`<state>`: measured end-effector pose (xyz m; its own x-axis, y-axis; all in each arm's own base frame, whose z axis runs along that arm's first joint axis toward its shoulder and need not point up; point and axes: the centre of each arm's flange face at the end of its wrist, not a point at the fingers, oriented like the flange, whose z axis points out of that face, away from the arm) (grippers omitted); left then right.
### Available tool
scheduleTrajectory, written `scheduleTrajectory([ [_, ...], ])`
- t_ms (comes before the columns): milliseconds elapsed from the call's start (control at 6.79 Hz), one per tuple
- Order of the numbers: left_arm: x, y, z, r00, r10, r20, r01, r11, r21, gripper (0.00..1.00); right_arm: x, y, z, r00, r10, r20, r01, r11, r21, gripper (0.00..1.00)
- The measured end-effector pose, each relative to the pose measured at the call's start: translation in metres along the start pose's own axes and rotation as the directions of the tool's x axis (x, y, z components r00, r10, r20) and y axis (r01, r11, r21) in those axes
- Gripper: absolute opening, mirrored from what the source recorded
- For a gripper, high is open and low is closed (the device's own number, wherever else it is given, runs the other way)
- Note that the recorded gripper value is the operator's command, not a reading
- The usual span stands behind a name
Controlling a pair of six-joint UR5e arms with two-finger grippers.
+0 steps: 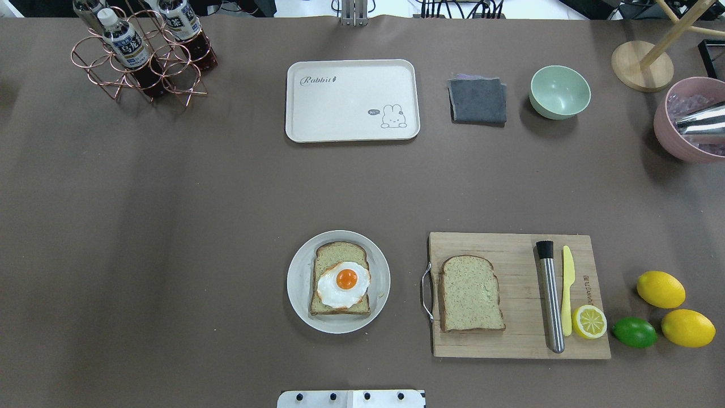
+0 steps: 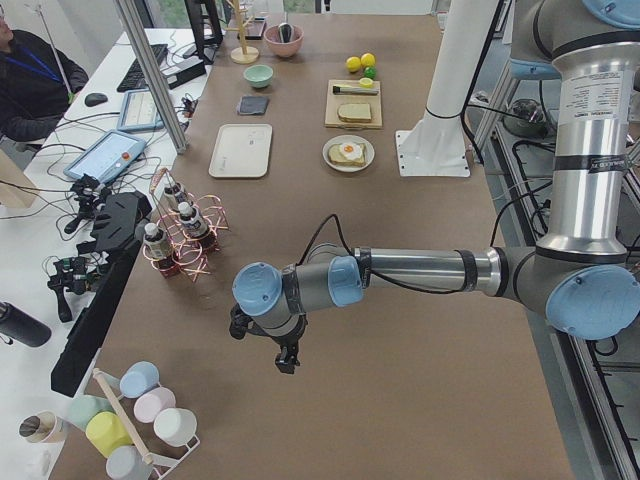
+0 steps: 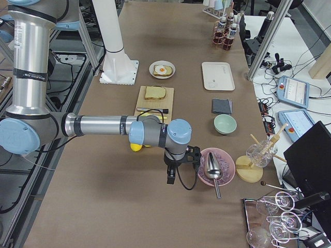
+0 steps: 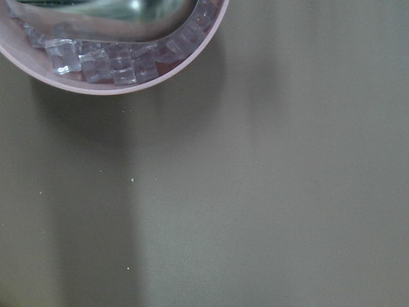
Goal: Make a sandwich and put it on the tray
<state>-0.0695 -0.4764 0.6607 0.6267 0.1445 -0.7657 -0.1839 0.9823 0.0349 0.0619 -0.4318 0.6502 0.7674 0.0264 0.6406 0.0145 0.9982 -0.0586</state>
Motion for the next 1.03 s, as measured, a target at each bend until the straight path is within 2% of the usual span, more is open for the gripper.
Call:
scheduleTrajectory([
  [294,0.012,-0.021,-0.015,1.0,0.027,0.0,-0.027,0.999,0.028,0.99,-0.002,-0.002,-0.003,1.0,-0.019,-0.002,0.019,1.0,0.024,1.0],
  [589,0.032,-0.049,-0.043,0.996,0.085,0.02,-0.086,0.992,0.089,0.99,-0.014,-0.01,-0.014,0.995,-0.097,0.013,0.094,0.989,0.116,1.0],
  [736,0.042,-0.059,-0.06,0.99,0.13,0.047,-0.136,0.979,0.154,0.99,-0.029,-0.013,-0.026,0.985,-0.17,0.025,0.162,0.968,0.191,1.0],
  [883,0.055,-0.067,-0.077,0.983,0.166,0.077,-0.18,0.956,0.232,0.99,-0.048,-0.018,-0.035,0.966,-0.255,0.026,0.239,0.933,0.268,1.0],
  [1031,0.071,-0.07,-0.091,0.98,0.173,0.097,-0.195,0.929,0.314,0.97,-0.077,-0.029,-0.035,0.949,-0.312,0.034,0.288,0.908,0.305,1.0],
])
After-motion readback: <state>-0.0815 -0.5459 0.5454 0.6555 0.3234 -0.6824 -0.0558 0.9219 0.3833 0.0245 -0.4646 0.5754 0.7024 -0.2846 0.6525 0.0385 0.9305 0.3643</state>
